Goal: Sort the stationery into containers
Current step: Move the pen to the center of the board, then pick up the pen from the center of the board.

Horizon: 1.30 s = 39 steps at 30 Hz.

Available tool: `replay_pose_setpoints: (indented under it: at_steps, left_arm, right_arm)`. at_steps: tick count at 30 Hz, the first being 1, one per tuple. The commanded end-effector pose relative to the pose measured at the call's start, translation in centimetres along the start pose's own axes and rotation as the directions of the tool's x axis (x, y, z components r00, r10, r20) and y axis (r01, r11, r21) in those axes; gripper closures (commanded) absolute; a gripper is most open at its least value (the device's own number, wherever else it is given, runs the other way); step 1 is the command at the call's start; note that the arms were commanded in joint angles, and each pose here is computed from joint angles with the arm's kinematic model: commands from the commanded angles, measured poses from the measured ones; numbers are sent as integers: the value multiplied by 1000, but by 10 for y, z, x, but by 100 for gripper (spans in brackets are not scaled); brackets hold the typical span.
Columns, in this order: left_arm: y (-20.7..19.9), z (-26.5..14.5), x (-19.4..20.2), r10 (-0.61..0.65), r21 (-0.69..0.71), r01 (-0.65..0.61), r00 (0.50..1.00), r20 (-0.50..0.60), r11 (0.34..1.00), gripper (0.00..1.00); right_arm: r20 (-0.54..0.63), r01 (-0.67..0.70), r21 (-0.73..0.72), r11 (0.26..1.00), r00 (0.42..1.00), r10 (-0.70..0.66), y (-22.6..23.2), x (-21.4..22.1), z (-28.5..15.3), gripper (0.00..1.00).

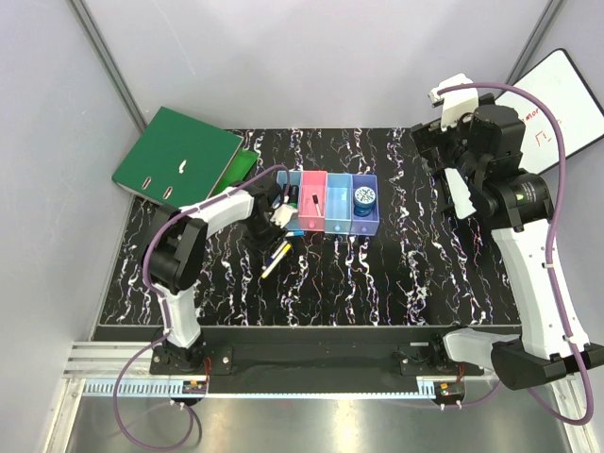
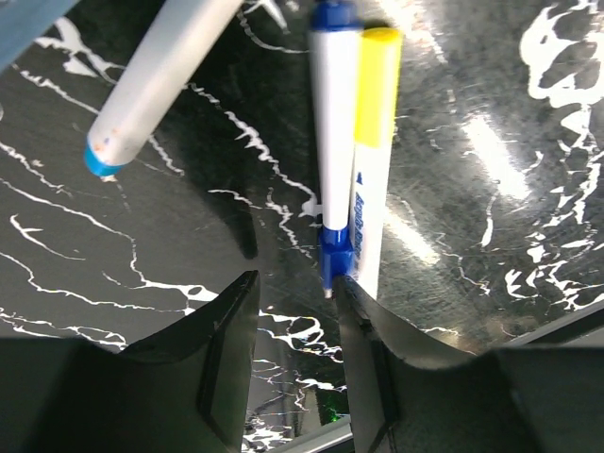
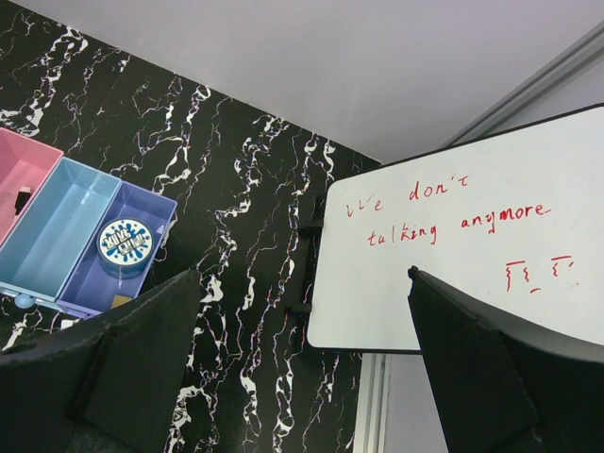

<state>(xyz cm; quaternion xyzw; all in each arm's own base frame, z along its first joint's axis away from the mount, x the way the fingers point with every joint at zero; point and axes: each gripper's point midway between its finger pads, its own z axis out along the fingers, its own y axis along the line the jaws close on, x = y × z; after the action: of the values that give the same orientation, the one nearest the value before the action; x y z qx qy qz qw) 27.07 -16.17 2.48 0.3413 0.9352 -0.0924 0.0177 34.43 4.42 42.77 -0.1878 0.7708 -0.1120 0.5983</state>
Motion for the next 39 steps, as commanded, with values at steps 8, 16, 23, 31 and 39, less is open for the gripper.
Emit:
replay_pose_setpoints:
  at_steps: [8,16,23,31,39]
  left_arm:
    - [-16,-19,-15,12,23,-14,996,89,1000,58]
    - [-13,-2,-9,15,-4,-15,998,55,1000,58]
    - [-7,7,-15,11,-30,-9,999,49,999,59]
    - [-2,20,-7,17,-50,-16,1000,14,999,77]
    - [-2,19,-4,30,-48,-30,999,10,998,100]
  right_arm:
    - [46,-24,14,1000,999,24,-8,-15,-7,0]
    - [49,-26,13,1000,998,26,-8,-16,-9,0]
    - [56,-32,12,999,998,31,-9,-18,-11,0]
    - [50,-33,10,999,998,32,-8,-16,-10,1]
    - [50,-35,6,999,998,35,-7,-16,-9,0]
